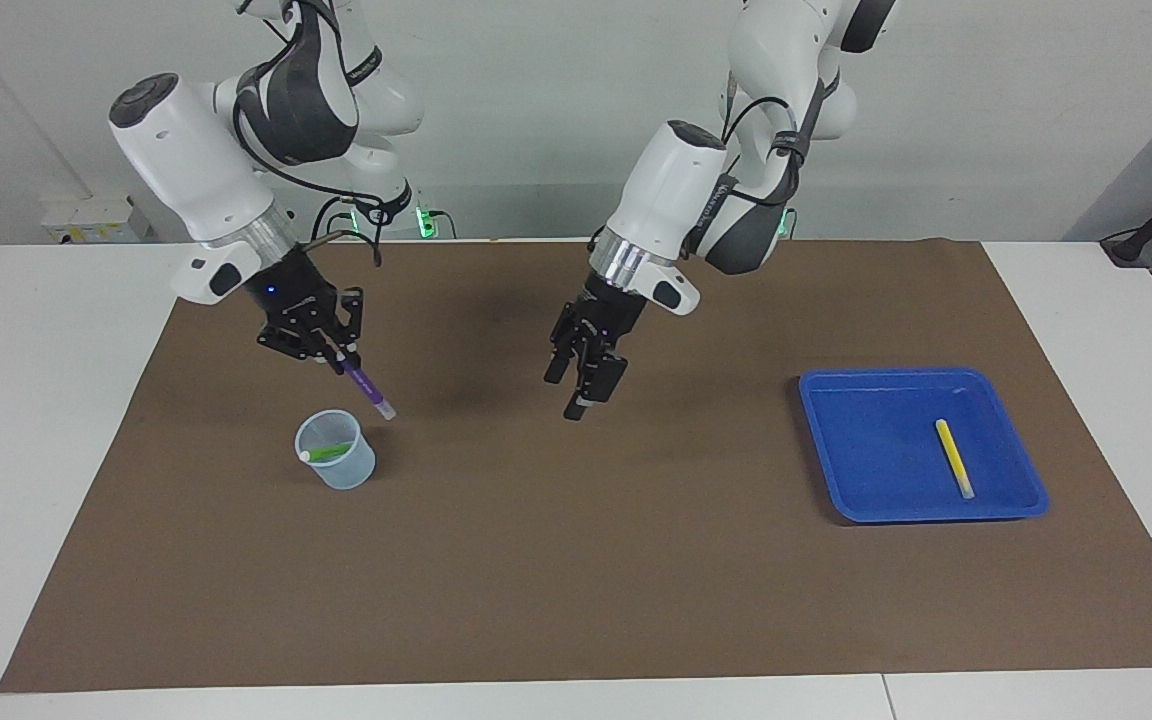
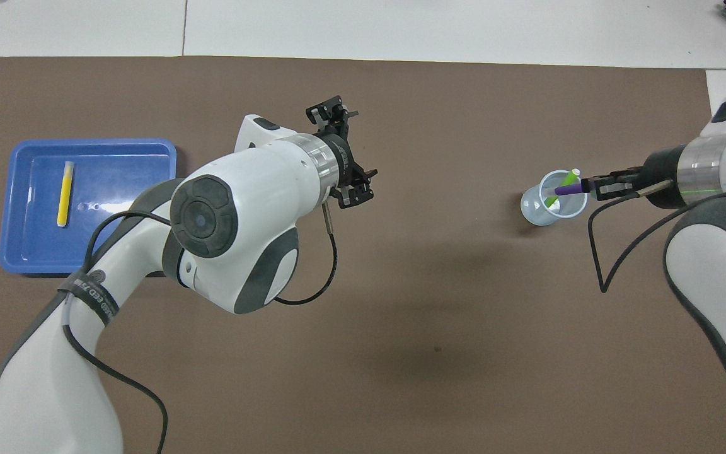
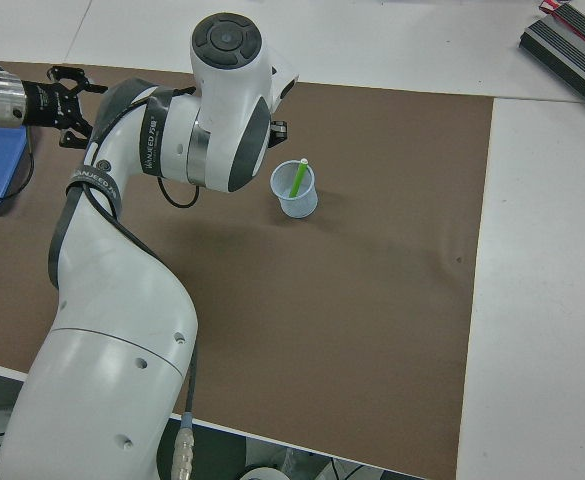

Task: Transfer and insert pens with both arms
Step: 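Carry the purple pen to the cup while the left gripper withdraws, then insert the purple pen into the cup while the left gripper grasps the yellow pen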

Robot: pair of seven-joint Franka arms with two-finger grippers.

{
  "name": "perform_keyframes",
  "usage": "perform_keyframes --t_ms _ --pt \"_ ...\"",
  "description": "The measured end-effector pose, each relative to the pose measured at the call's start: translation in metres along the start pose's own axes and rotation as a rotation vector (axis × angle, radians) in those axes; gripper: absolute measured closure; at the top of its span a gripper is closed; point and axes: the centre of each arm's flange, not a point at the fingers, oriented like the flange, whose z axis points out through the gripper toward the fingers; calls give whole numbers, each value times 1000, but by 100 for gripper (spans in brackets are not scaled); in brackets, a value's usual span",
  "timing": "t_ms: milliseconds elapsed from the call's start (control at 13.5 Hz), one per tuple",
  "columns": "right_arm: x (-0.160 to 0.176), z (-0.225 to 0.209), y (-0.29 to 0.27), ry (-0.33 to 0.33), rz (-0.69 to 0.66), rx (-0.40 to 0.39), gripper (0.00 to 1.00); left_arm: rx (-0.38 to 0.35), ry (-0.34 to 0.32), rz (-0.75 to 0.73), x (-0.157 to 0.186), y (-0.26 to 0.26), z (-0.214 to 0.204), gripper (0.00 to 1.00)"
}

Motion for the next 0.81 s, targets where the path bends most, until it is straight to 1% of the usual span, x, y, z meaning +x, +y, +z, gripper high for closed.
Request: perform_keyframes --t_ms 148,369,443,591,812 --pt "-5 6 14 -32 -2 -34 81 -17 9 -21 13 14 -3 0" --pt "-9 28 20 -71 5 -25 81 -57 23 -60 40 44 -11 0" --pt "-9 35 22 -78 7 -22 81 -68 27 -46 46 52 -15 0" --pt "-8 47 25 -87 10 -18 81 -51 47 57 49 56 -16 0" --pt "-4 68 31 -74 16 -20 81 12 88 212 53 52 -13 0"
